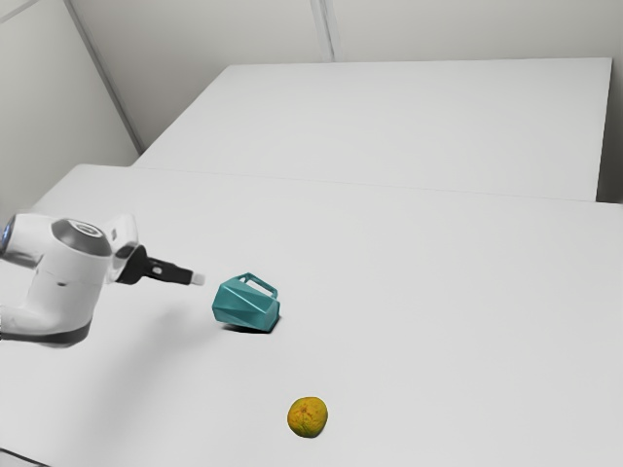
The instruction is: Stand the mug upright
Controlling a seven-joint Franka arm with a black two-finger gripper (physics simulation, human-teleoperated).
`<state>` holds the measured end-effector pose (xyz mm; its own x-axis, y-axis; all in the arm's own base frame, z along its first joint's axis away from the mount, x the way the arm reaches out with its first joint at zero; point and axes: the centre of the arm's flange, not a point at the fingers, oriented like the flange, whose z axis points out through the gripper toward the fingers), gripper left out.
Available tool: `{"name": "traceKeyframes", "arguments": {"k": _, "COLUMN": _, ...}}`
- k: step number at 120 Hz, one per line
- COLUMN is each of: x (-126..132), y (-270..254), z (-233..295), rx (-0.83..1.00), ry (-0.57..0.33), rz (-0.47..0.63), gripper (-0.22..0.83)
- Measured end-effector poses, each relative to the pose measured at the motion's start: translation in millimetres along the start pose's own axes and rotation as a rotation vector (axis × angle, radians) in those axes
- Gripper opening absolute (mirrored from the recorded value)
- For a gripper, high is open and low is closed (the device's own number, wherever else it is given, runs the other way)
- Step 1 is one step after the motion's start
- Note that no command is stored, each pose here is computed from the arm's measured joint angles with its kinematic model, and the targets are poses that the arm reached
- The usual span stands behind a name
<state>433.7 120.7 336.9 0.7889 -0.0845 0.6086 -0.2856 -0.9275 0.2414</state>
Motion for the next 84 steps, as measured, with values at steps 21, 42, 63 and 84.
{"name": "traceKeyframes", "arguments": {"k": 21, "x": -14, "y": 6, "z": 11, "rx": -0.057, "ry": 0.043, "rz": 0.143, "gripper": 0.59}}
{"name": "traceKeyframes", "arguments": {"k": 42, "x": -40, "y": 12, "z": 16, "rx": -0.087, "ry": 0.037, "rz": 0.295, "gripper": 0.58}}
{"name": "traceKeyframes", "arguments": {"k": 63, "x": -49, "y": 21, "z": 22, "rx": -0.107, "ry": 0.033, "rz": 0.443, "gripper": 0.58}}
{"name": "traceKeyframes", "arguments": {"k": 84, "x": -54, "y": 22, "z": 27, "rx": -0.112, "ry": 0.029, "rz": 0.548, "gripper": 0.57}}
